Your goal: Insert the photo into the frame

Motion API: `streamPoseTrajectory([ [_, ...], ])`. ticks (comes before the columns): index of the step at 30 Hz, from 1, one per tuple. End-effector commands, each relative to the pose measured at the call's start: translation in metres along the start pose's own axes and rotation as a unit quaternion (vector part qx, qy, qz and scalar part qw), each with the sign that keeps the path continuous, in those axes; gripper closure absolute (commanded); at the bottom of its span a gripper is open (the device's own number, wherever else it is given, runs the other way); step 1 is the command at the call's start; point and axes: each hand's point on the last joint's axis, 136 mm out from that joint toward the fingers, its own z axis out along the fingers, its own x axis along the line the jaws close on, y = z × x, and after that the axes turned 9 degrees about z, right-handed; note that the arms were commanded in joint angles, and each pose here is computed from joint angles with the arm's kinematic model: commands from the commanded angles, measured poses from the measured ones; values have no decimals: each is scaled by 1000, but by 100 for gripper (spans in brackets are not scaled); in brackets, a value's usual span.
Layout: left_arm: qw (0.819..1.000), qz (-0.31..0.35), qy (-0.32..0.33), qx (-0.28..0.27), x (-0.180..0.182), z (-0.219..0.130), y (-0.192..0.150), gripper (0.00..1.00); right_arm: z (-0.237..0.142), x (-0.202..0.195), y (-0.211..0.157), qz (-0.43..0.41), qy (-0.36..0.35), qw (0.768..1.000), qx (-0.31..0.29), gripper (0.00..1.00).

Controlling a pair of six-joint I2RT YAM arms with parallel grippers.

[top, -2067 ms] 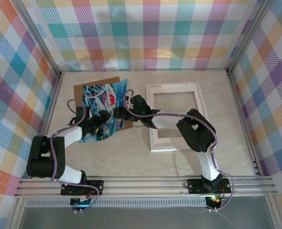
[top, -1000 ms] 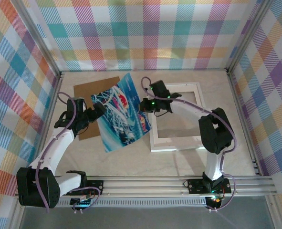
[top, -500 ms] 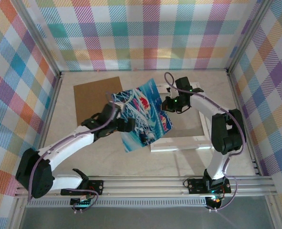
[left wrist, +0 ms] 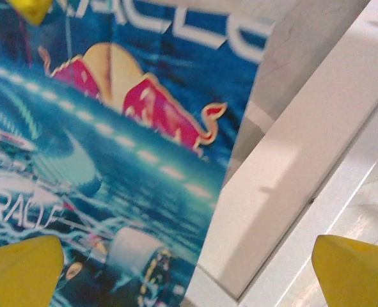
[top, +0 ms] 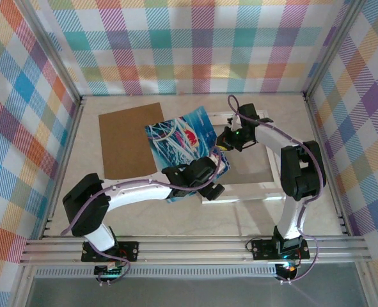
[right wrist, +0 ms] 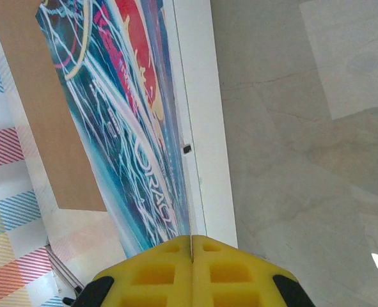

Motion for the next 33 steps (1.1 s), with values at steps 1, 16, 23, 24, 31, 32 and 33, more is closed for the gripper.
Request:
streamPoseTrajectory([
  [1,1000,16,21,-15,2,9,15,0,-1,7,-2,19,19,1000,-3,100],
  [16,993,35,116,-9,29,21,18,29,0,3,-2,33,16,999,-9,100],
  [23,994,30,102,-1,24,26,11,48,-1,8,1,36,26,999,-16,99],
  [24,994,30,102,0,24,26,11,50,-2,9,1,35,27,999,-16,98],
  [31,997,43,60,10,9,23,15,75,-2,13,6,37,27,999,-19,91],
  [32,997,45,55,15,8,23,13,81,-2,16,8,36,30,999,-20,90],
  [33,997,47,51,19,6,22,13,86,-4,19,11,34,32,999,-24,90],
])
